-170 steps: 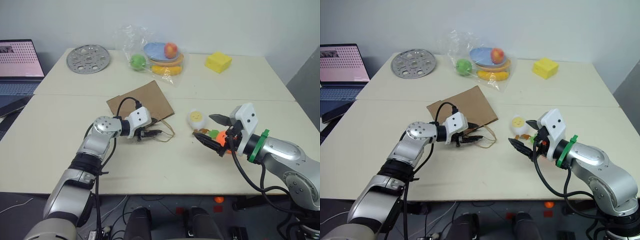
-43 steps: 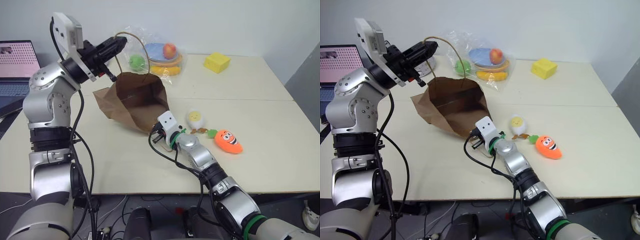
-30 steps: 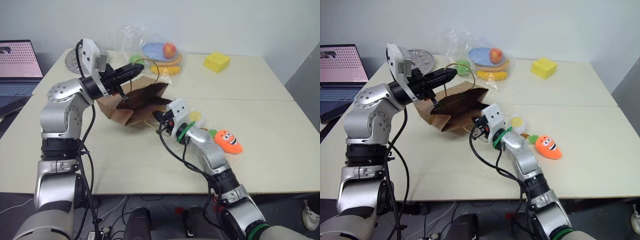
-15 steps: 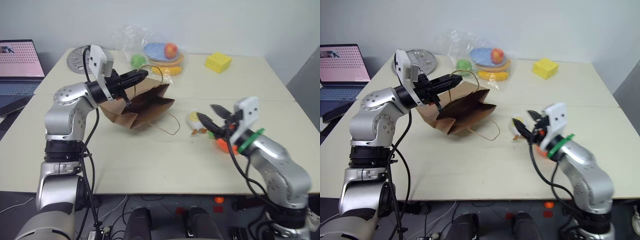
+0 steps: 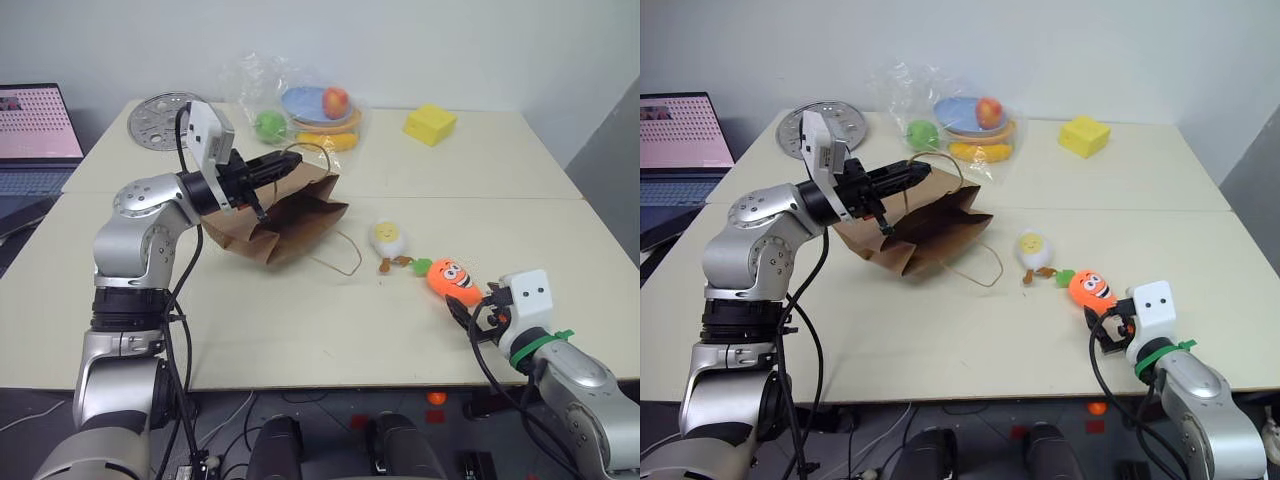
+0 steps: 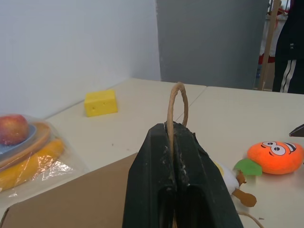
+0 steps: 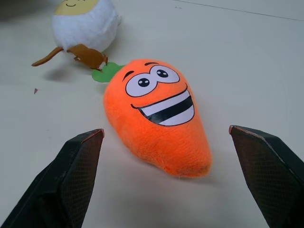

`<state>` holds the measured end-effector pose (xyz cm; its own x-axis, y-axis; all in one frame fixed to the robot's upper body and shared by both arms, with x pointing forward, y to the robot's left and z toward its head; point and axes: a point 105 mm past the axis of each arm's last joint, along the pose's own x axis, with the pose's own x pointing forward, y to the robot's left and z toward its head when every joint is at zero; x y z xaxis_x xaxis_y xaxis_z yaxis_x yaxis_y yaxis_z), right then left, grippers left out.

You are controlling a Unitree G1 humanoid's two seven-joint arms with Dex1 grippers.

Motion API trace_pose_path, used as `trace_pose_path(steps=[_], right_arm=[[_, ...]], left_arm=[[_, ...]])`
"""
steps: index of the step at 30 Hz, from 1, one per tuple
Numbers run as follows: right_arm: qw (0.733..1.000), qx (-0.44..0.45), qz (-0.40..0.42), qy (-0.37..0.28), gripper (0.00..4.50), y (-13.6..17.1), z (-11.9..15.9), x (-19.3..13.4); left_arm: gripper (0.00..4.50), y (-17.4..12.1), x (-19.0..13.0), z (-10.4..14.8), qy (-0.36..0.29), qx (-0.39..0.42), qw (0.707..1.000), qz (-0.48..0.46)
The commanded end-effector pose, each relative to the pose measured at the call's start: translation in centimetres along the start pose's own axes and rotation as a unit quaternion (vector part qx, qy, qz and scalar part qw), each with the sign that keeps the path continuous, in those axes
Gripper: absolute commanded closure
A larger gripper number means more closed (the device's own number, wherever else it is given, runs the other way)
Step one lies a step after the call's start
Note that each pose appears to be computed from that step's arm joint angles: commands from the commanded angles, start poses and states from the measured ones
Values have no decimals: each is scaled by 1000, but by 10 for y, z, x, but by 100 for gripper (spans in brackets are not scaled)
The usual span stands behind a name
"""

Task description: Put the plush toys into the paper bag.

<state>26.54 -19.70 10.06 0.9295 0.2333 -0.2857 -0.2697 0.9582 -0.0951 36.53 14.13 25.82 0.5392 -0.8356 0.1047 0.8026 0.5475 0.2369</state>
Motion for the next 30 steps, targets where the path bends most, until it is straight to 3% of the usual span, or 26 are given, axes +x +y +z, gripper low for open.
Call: trace_pose_path(steps=[1,6,7,10,15,20,26,30], right_arm=[[1000,-13,17,-15,6,-4,5,7],[999,-23,25,-4,6,-12,-2,14],[999,-23,25,-4,23,-14,-3,15],[999,-22,24,-3,96,-17,-5,16],[999,-17,33,-14,268,-15,-4,18],[996,20,67,-59,442,-8,22,18],[964,-52,234,-114,447,39,90,3],[955,-63,261,-128,447,58,116,10]], left_arm=[[450,-3,-2,18,-20,26,999,-2],[450,-3,-5,19,-20,28,999,2],[450,-3,-6,19,-20,29,999,3],[450,-3,-7,20,-19,31,999,4],[450,-4,-7,21,-20,32,999,7],[450,-3,-8,21,-17,34,999,7],[450,0,-6,23,-17,39,999,5],[450,1,-4,24,-18,41,999,3]])
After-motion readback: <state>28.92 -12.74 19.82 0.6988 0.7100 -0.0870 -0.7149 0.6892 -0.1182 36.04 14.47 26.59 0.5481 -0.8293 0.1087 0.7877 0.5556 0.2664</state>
